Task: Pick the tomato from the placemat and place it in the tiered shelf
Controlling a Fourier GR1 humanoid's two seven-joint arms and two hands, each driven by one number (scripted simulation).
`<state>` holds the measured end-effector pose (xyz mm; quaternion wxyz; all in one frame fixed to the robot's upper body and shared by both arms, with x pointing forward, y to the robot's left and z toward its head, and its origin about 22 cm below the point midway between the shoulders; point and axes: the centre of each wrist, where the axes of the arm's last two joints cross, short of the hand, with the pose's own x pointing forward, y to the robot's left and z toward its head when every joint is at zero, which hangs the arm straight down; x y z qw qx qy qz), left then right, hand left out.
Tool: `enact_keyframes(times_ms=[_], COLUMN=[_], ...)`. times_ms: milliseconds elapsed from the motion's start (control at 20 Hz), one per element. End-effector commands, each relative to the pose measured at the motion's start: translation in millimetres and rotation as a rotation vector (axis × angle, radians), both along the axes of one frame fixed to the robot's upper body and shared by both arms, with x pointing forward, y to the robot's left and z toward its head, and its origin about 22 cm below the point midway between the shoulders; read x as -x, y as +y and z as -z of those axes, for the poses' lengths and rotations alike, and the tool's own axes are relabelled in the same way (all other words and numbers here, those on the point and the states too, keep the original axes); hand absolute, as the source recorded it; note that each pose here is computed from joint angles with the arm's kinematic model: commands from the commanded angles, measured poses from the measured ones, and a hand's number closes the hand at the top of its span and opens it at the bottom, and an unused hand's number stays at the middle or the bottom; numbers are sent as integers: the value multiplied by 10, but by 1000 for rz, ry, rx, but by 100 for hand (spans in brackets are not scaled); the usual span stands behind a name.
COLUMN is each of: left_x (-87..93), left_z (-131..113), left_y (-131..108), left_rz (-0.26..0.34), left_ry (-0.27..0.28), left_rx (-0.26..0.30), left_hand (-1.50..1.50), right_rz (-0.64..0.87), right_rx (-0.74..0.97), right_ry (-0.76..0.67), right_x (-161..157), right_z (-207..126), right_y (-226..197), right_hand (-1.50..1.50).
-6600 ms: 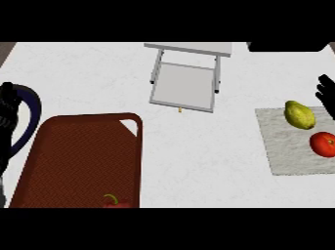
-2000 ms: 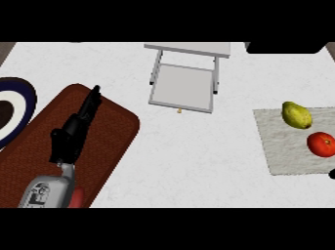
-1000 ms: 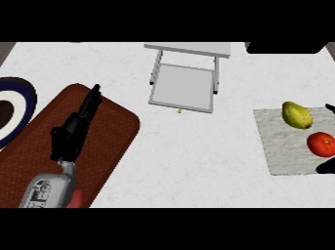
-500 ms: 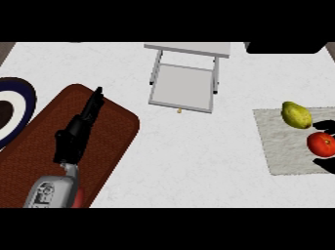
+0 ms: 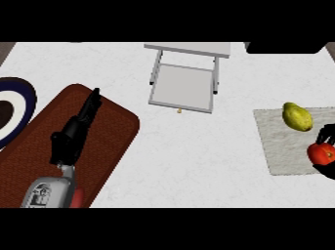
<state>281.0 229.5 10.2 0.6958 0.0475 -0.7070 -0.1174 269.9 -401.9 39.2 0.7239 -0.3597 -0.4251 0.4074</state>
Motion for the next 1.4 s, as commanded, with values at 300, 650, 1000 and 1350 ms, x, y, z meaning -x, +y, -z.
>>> enact_keyframes(times_ms=[300,650,1000,1350], left_x=[-49,-142,-163,-197], left_z=[0,-67,-91,-48], left_y=[-270,-353,-465,-335], left_rz=[70,126,140,104], left_ry=[7,2,6,17], left_rx=[1,5,0,-10], left_hand=[0,0,0,0], right_rz=[-66,25,111,227], right_rx=[-133,-258,-318,-181], right_ry=[-144,-360,-586,-718], right_x=[-327,-417,-260,-249], right_z=[26,-521,-1204,-1608], right_y=[2279,2965,3699,4136], right_hand=[150,150,150,150])
